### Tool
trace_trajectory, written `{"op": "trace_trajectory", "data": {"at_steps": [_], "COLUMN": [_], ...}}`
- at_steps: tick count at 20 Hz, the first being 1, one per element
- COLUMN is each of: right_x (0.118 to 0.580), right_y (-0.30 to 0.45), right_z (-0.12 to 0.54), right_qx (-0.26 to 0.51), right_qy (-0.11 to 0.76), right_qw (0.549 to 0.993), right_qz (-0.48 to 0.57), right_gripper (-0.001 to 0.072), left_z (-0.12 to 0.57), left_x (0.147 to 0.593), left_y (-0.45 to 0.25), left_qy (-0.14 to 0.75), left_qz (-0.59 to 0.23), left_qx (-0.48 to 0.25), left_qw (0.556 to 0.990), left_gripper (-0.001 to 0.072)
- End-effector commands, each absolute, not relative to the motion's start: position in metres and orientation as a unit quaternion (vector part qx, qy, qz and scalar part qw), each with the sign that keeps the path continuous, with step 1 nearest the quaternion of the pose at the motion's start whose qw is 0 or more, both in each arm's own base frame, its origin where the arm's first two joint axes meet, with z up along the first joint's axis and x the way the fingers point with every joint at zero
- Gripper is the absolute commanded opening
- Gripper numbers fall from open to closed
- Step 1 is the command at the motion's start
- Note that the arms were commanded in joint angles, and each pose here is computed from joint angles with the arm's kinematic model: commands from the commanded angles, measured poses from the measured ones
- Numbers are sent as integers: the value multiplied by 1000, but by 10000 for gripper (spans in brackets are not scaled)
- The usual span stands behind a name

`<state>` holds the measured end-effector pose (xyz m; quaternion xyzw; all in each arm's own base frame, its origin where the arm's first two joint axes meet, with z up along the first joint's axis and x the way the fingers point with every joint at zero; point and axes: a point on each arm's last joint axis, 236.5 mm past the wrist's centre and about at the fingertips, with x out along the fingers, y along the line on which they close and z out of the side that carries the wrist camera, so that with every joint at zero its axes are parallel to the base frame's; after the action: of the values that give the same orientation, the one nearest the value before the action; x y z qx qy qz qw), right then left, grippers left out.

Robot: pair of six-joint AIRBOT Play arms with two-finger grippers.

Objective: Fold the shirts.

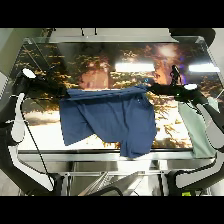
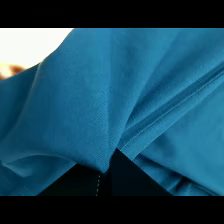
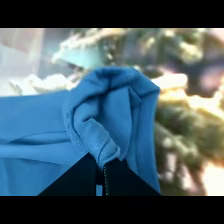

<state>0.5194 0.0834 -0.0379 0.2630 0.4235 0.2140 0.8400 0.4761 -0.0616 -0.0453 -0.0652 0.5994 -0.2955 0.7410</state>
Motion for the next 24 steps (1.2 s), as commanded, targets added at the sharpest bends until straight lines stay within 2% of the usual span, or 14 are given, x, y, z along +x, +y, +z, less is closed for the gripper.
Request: {"op": "trace_trajectory", "data": {"at_steps": [1,8,14,16,17,18,19,20,21,24], "right_x": [502,493,488,486,486,487,487,486,484,458], "right_y": [71,76,92,102,109,115,119,119,116,95], "right_z": [-60,-90,-94,-82,-68,-48,-25,-4,20,61], "right_qx": [229,242,240,263,285,303,310,305,299,275], "right_qy": [471,503,512,508,498,484,471,459,446,446], "right_qw": [828,806,797,788,782,778,777,779,785,788], "right_qz": [199,199,213,229,243,261,281,298,311,322], "right_gripper": [16,16,16,17,38,233,470,506,502,492], "left_z": [-51,-74,-73,-68,-61,-51,-37,-24,-9,19], "left_x": [461,444,444,444,445,447,449,452,458,456], "left_y": [-56,-23,-36,-44,-48,-51,-51,-50,-46,-17], "left_qy": [626,671,670,669,668,668,667,665,663,656], "left_qz": [-296,-249,-259,-268,-272,-273,-274,-270,-249,-193], "left_qx": [-57,-5,3,12,16,17,18,17,0,-49], "left_qw": [719,698,696,693,693,693,692,696,706,728], "left_gripper": [17,17,17,19,19,20,125,505,702,703]}}
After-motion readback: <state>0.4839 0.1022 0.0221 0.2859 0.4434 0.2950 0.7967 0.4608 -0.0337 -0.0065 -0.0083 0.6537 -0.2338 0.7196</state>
